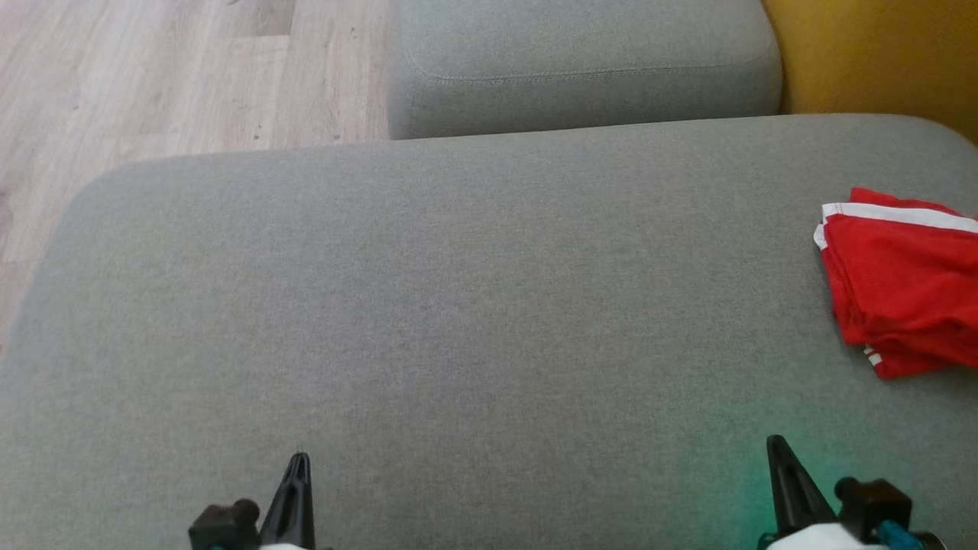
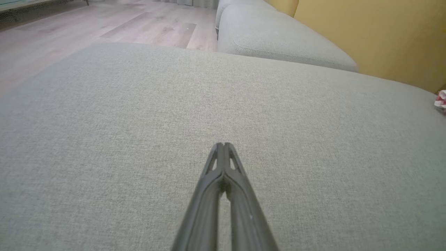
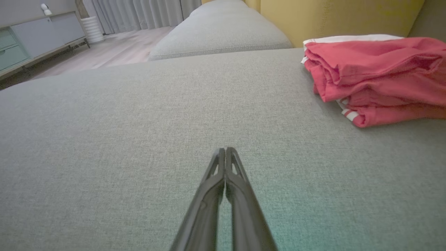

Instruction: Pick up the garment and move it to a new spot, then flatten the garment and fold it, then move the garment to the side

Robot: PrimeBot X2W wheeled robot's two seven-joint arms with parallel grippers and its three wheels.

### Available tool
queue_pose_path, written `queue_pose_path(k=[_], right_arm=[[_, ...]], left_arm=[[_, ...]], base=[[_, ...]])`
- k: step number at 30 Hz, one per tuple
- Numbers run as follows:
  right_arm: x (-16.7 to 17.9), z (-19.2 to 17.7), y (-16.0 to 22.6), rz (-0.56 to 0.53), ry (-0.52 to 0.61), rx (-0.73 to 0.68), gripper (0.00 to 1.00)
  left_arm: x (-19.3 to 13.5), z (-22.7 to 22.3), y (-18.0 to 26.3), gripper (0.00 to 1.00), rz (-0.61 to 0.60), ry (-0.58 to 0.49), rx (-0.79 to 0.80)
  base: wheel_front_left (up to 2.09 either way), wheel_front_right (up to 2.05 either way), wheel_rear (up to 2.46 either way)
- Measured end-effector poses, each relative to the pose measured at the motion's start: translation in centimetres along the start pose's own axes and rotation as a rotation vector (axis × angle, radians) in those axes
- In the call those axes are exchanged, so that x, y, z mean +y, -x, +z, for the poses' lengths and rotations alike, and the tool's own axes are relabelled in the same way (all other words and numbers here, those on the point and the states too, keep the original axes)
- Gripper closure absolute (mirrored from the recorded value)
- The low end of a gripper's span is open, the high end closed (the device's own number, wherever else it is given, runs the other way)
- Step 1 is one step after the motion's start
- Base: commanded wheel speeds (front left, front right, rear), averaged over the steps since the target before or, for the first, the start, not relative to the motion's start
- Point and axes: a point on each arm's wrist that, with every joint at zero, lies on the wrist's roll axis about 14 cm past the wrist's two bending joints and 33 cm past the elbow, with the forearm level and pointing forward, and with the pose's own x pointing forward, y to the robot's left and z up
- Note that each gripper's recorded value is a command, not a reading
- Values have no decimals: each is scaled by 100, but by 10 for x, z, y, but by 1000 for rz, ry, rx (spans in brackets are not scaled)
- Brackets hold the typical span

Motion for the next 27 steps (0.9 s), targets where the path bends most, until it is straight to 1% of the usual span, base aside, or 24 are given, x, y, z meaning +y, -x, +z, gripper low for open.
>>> queue_pose_path(k=[27], right_arm=[[-16,13,-8,-79,-332,-25,100]], left_arm=[[11,3,-14,100,39,313,41]], base=[[0,0,0]])
